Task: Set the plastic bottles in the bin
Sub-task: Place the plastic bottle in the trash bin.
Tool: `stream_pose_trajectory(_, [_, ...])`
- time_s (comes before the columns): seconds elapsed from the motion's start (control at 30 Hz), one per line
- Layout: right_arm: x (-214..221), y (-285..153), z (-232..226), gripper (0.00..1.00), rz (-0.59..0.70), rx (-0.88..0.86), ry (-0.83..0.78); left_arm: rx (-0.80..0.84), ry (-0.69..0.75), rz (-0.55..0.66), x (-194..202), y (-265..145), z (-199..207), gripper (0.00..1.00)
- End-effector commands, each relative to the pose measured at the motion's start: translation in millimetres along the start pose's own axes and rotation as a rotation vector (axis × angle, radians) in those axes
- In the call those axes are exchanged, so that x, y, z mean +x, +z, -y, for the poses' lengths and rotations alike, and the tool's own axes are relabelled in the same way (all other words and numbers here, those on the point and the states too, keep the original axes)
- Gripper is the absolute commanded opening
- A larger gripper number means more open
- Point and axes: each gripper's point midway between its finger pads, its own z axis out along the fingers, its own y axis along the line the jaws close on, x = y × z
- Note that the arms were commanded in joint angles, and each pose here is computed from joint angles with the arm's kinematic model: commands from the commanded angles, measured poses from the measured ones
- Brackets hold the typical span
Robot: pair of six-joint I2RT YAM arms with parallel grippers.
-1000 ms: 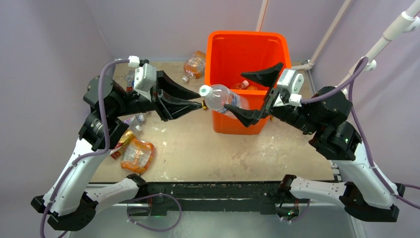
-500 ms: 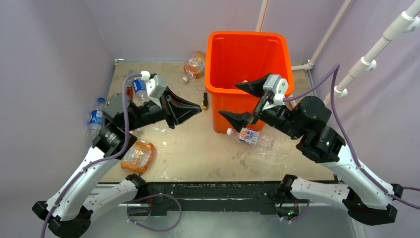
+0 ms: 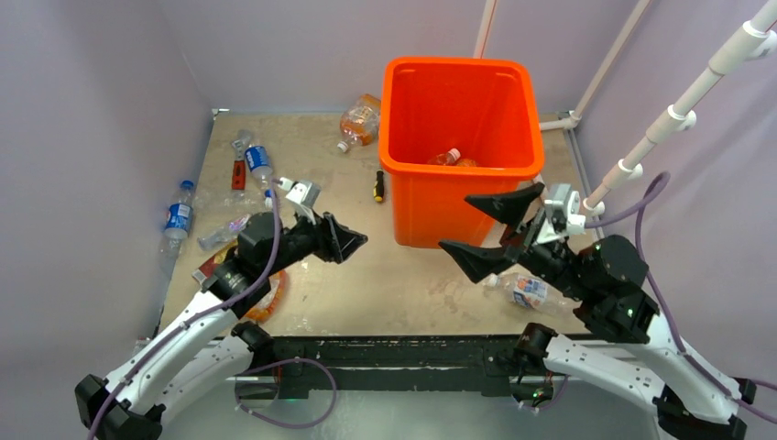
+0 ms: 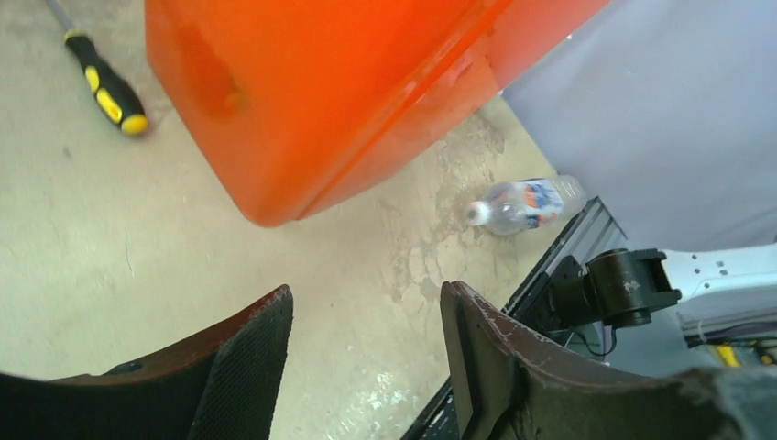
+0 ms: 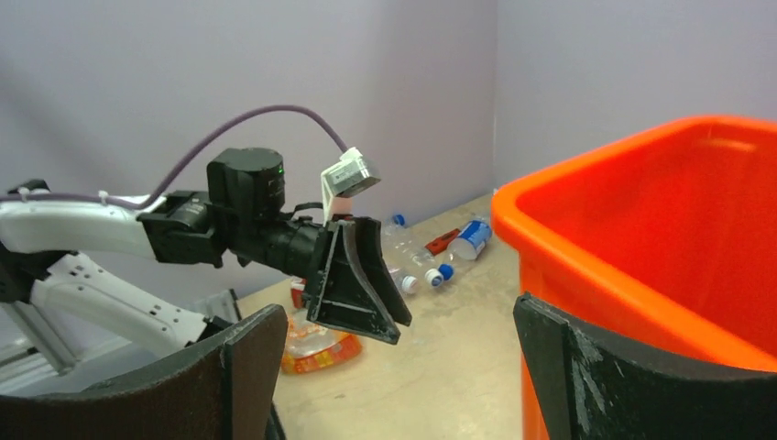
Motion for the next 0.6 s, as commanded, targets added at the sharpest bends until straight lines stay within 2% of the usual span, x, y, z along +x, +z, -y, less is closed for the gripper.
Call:
stream_pose_trajectory(0.0, [14,-20,4,0.99,0.026,0.054,0.143,0.057,-0.103,0.228,-29,-15,12,0.61])
stream_pose_trajectory(0.1, [33,-31,18,0.99,0.001,0.150,0.216,0.046,-0.155,0.267,-25,-18,6,0.64])
stream_pose_trajectory(0.43, [123,-70,74,0.98,-0.062,0.620,0.609,0.016,-0.295,0.267,-5,-10,-11,0.69])
stream_pose_trajectory(0.57, [152,-78,84,0.97,-0.089,0.740,0.692,-0.031,-0.315,0.263,0,-7,-21,0.70])
